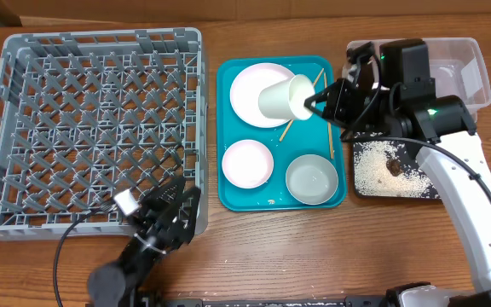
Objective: Sort waste into correct bins and load items into the dishwasher
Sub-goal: 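Grasp the white paper cup with the right gripper and lift it, then hold the cup out and grasp it with the left gripper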
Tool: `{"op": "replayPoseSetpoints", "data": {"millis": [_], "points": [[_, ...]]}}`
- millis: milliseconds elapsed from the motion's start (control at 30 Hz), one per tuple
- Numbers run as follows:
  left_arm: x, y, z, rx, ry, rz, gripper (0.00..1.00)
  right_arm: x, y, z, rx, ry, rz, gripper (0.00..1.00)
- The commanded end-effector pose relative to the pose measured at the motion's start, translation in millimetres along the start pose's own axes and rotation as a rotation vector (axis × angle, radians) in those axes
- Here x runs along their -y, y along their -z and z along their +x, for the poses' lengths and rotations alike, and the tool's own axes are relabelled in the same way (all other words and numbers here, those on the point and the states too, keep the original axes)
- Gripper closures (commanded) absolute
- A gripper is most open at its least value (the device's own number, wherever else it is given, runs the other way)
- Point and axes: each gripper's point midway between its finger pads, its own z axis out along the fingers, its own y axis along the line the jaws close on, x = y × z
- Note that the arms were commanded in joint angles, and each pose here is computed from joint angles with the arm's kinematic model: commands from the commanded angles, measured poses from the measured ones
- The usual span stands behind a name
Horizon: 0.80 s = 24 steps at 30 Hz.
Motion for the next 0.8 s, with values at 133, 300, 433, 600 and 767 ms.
{"op": "replayPoseSetpoints", "data": {"millis": [133,300,433,600,767], "points": [[50.7,5.8,15.0,-0.156,0.238,0.185,0.00,-10.7,-4.8,18.9,-0.085,0.049,-0.139,0.96],[48.8,9.9,37.1,-0.286,0.282,0.173,0.00,-14.1,-5.2,20.5,-0.092,0.081,-0.168,0.96],[46.8,8.3,36.3,-0.285,0.253,0.161,0.24,-18.4,-4.3,21.3,-0.097,0.105,-0.193,0.96],[29.6,-2.8,37.3,-0.363,0.304,0.009,0.00,-20.1,-4.2,19.1,-0.088,0.117,-0.199,0.96],[40.1,-33.8,16.0,-0.471,0.237,-0.028,0.00,-26.3,-3.0,18.9,-0.091,0.132,-0.232,0.96]]}}
